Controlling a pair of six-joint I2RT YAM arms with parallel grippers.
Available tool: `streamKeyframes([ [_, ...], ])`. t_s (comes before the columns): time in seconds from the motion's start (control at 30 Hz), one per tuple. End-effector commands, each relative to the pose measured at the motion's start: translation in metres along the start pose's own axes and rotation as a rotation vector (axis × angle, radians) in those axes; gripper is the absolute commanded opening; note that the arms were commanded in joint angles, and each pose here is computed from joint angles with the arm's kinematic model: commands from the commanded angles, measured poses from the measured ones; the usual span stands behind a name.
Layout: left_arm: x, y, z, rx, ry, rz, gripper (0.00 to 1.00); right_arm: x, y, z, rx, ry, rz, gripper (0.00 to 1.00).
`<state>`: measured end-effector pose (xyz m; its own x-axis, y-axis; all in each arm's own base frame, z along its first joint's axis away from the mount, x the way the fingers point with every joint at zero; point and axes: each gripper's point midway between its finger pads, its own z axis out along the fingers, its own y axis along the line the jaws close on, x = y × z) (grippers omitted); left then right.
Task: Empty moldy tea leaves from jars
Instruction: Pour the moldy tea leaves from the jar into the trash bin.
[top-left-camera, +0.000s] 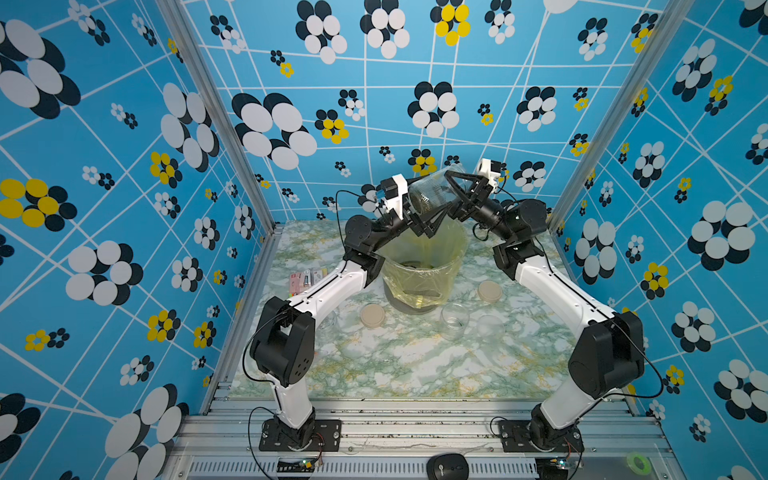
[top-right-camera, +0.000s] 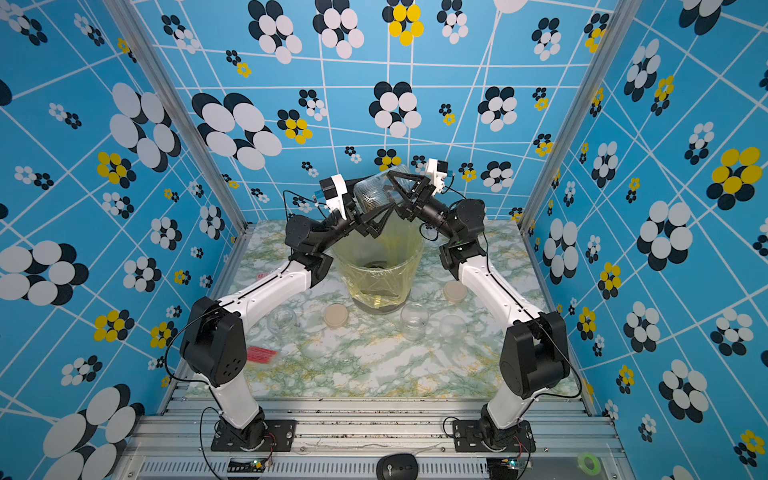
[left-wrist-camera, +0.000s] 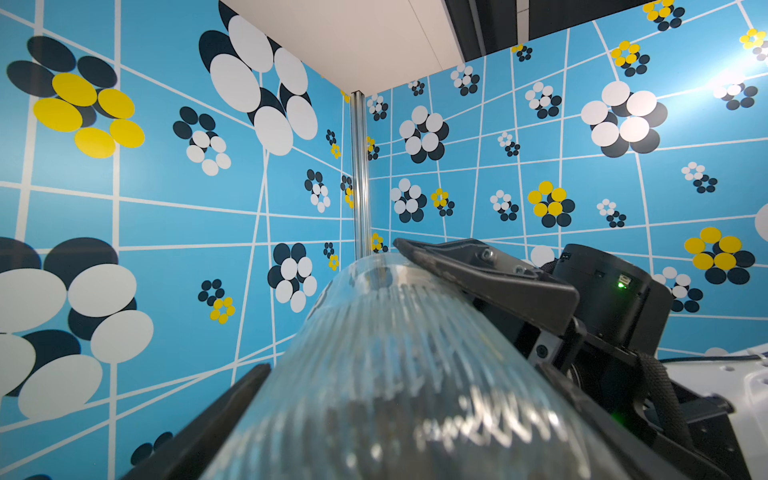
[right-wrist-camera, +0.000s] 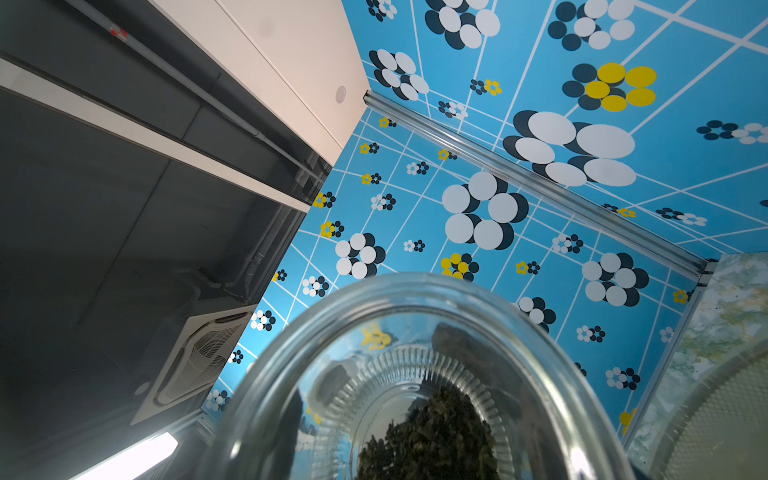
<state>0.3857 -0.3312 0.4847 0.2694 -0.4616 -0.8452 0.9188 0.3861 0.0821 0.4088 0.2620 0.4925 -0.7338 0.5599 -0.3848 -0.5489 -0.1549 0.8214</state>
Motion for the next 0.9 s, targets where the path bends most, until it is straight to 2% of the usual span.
streamKeyframes([
  [0.0, -0.030, -0.013, 0.011, 0.053, -0.067, 0.034, 1.00, 0.006, 0.034, 0.001, -0.084, 0.022, -0.050, 0.36],
  [0.27, -0.032, -0.013, 0.017, 0.063, -0.074, 0.037, 0.96, 0.008, 0.027, 0.000, -0.074, 0.025, -0.040, 0.36],
  [0.37, -0.032, -0.014, 0.019, 0.070, -0.072, 0.036, 0.90, 0.007, 0.028, 0.001, -0.078, 0.027, -0.040, 0.36],
  [0.43, -0.031, -0.015, 0.019, 0.077, -0.071, 0.035, 0.83, 0.007, 0.026, 0.002, -0.078, 0.027, -0.037, 0.36],
  [0.7, -0.028, -0.020, 0.018, 0.099, -0.070, 0.032, 0.32, 0.008, 0.016, 0.002, -0.072, 0.034, -0.022, 0.36],
  [0.8, -0.024, -0.022, 0.017, 0.113, -0.045, 0.021, 0.19, 0.008, 0.014, 0.003, -0.068, 0.037, -0.019, 0.38],
  [0.87, -0.021, -0.021, 0.018, 0.110, -0.002, -0.004, 0.13, 0.008, 0.015, 0.004, -0.074, 0.040, -0.026, 0.45],
])
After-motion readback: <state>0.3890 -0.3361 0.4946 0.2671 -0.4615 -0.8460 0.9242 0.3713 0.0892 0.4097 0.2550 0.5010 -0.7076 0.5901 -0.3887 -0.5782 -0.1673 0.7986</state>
